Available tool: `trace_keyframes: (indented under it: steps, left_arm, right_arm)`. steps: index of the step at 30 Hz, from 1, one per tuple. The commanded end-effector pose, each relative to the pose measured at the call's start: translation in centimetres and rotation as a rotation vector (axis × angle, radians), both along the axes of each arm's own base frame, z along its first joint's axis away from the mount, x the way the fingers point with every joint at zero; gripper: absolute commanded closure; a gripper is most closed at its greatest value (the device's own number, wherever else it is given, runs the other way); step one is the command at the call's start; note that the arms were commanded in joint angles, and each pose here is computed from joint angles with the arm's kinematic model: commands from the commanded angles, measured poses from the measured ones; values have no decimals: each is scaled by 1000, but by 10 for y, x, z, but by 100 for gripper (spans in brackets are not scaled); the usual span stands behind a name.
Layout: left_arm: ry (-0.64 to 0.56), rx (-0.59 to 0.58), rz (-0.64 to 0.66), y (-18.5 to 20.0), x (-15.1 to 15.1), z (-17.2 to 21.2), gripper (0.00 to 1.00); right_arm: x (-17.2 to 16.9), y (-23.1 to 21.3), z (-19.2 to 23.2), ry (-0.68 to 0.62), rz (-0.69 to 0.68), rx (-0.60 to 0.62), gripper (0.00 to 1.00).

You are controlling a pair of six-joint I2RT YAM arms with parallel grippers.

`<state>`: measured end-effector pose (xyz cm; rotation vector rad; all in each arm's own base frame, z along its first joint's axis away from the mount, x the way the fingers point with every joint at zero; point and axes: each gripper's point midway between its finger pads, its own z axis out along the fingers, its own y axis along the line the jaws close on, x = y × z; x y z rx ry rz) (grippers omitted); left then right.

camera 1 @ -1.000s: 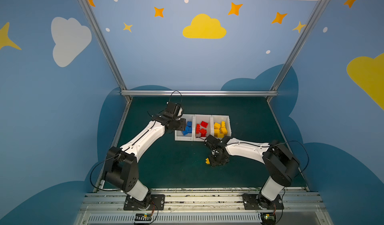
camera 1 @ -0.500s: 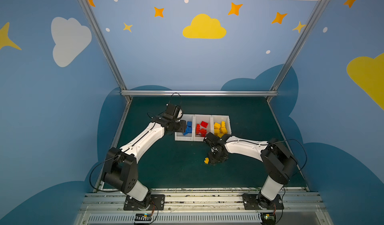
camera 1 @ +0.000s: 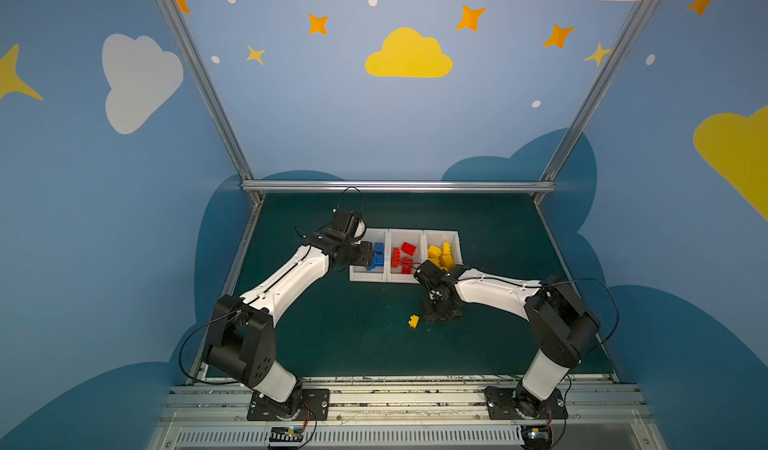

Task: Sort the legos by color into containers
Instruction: 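Lower the right gripper onto the loose red brick and close on it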

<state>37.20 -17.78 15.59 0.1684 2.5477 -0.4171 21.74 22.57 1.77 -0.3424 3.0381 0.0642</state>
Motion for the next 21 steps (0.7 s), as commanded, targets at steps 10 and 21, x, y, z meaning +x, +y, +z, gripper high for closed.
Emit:
trace_keyframes:
  steps: [10, 21]
  left_arm:
    - [-24, -29, 2, 1, -4, 11, 44]
    - [-25, -29, 5, 2, -6, 11, 44]
  right_arm:
    - [12, 3, -2, -18, 94, -31, 42]
    - [17, 2, -9, -17, 180, -73, 52]
